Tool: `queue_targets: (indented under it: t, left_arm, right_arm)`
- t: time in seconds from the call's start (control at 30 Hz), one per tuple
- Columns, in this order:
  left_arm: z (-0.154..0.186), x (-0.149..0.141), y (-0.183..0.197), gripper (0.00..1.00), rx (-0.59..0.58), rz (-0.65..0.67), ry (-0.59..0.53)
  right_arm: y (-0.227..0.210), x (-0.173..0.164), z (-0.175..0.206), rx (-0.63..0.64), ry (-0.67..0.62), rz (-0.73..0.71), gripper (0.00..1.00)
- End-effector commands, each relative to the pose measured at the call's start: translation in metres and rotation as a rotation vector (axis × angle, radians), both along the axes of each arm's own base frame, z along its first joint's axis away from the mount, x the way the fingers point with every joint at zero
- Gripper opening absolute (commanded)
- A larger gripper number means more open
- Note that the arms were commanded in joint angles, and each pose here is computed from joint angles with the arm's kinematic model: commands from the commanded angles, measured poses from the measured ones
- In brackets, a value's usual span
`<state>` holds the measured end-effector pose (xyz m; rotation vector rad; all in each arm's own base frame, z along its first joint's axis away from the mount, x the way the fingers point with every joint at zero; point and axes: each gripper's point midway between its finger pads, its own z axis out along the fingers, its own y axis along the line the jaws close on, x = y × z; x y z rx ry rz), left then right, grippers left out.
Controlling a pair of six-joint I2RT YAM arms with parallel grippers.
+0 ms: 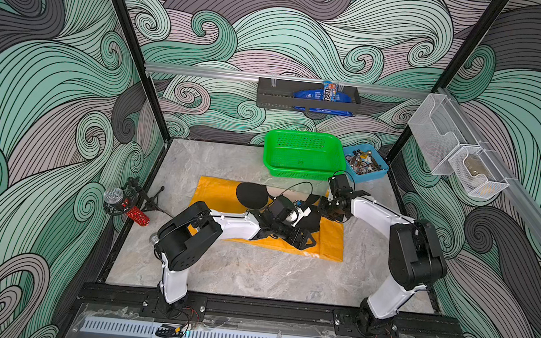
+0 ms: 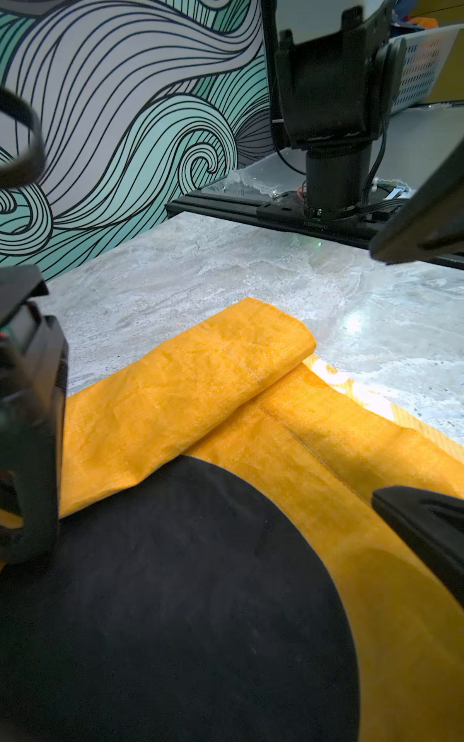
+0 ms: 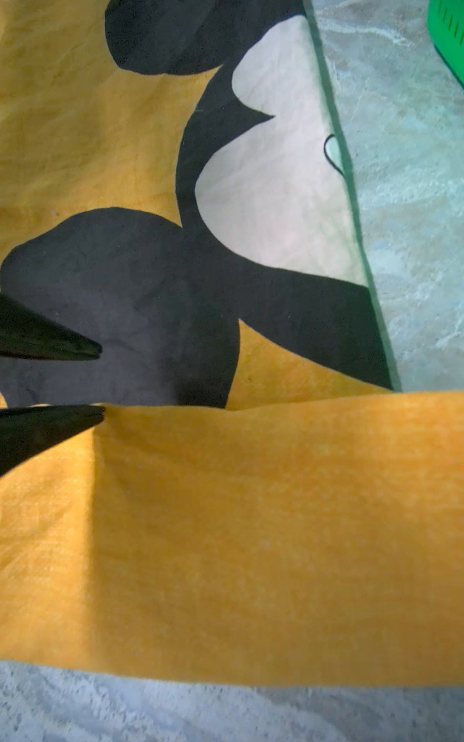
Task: Roll up the pillowcase
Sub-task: Roll the pillowcase at the center of the board.
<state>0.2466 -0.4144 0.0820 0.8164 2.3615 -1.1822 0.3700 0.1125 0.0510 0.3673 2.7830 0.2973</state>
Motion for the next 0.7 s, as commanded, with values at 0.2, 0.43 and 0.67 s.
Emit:
queue_targets:
  t: [0.2, 0.43, 0.67]
  left_arm:
    - [0.035, 0.011, -0.032, 0.87, -0.088, -0.01, -0.054]
    - [0.036, 0.003, -0.073, 0.84, -0.116, -0.076, -0.071]
    - [0.009, -0.003, -0.088, 0.83, -0.084, -0.108, -0.043]
  right_arm:
    - [-0.055, 0.033, 0.047, 0.057, -0.126, -0.061, 0.27]
    - [-0.056, 0.069, 0.027, 0.061, -0.111, -0.01, 0.23]
    - [-0.045, 0.086, -0.004, 0.126, -0.074, 0.016, 0.2]
